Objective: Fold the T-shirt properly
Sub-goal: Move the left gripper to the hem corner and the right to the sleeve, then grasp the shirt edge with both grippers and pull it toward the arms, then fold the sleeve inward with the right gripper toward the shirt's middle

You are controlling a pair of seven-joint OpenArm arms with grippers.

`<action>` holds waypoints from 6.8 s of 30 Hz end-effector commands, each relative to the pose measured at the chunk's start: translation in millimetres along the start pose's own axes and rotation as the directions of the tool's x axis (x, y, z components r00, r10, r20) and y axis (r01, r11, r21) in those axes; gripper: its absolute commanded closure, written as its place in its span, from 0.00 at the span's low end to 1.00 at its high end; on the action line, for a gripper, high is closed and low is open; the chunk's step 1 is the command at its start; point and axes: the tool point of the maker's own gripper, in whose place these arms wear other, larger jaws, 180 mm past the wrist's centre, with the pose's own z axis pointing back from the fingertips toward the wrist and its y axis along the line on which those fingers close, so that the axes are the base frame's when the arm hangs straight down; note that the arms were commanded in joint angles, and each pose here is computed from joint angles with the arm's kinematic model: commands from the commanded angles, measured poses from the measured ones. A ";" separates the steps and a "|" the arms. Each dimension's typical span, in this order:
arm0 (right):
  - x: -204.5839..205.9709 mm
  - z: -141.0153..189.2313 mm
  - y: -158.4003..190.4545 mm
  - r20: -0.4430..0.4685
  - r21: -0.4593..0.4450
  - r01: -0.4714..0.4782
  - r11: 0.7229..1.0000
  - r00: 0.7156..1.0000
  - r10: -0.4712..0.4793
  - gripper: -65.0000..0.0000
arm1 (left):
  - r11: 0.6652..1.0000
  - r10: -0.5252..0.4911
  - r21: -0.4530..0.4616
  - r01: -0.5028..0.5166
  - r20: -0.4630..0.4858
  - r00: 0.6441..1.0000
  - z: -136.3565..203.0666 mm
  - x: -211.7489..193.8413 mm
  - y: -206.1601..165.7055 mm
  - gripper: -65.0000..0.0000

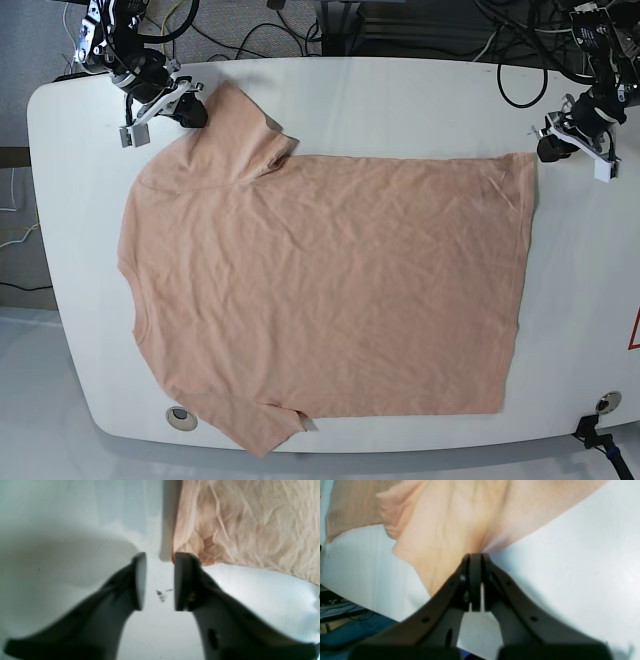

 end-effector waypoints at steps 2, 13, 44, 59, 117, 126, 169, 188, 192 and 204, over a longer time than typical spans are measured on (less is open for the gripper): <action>7.9 2.9 -0.9 0.023 -0.004 -0.010 1.000 1.000 0.010 1.00 | 1.000 -0.015 -0.002 0.015 0.028 1.000 2.2 11.2 -0.3 0.76; 10.0 2.3 -0.5 0.032 0.000 -0.007 1.000 0.999 0.007 1.00 | 1.000 0.002 0.004 -0.003 0.046 0.999 0.2 15.8 2.9 0.68; 4.4 1.8 2.0 0.010 0.003 -0.010 1.000 1.000 0.010 1.00 | 0.995 0.028 -0.094 -0.035 -0.070 0.997 -36.6 -11.2 -32.2 0.55; 8.1 5.5 3.3 0.020 0.007 -0.026 1.000 0.999 0.026 1.00 | 0.992 0.046 -0.115 -0.053 -0.063 0.997 -38.5 -17.7 -44.6 1.00; 138.9 67.0 -7.0 0.308 -0.157 -0.223 0.962 0.914 0.263 1.00 | 0.983 -0.185 0.029 0.183 0.200 0.962 13.2 85.4 -32.2 1.00; 164.3 54.0 -10.2 0.320 -0.131 -0.242 0.961 0.908 0.272 1.00 | 0.985 -0.174 0.038 0.170 0.220 0.960 5.8 101.4 -28.7 1.00; 181.0 -45.0 17.6 0.189 -0.031 -0.312 0.950 0.931 0.312 0.99 | 0.991 -0.102 0.102 0.088 0.142 0.985 -11.2 83.4 17.3 0.92; 194.8 -43.9 23.1 0.215 -0.031 -0.325 0.945 0.921 0.324 0.99 | 0.988 -0.134 0.105 0.116 0.175 0.975 -5.3 100.0 12.8 0.92; 201.1 -43.4 25.6 0.227 -0.031 -0.330 0.943 0.917 0.328 0.99 | 0.987 -0.141 0.099 0.124 0.200 0.970 -4.8 112.1 8.5 0.92; 234.2 -38.6 35.9 0.285 -0.037 -0.354 0.935 0.893 0.349 0.98 | 0.985 -0.154 0.108 0.133 0.208 0.966 -1.8 119.5 10.6 0.92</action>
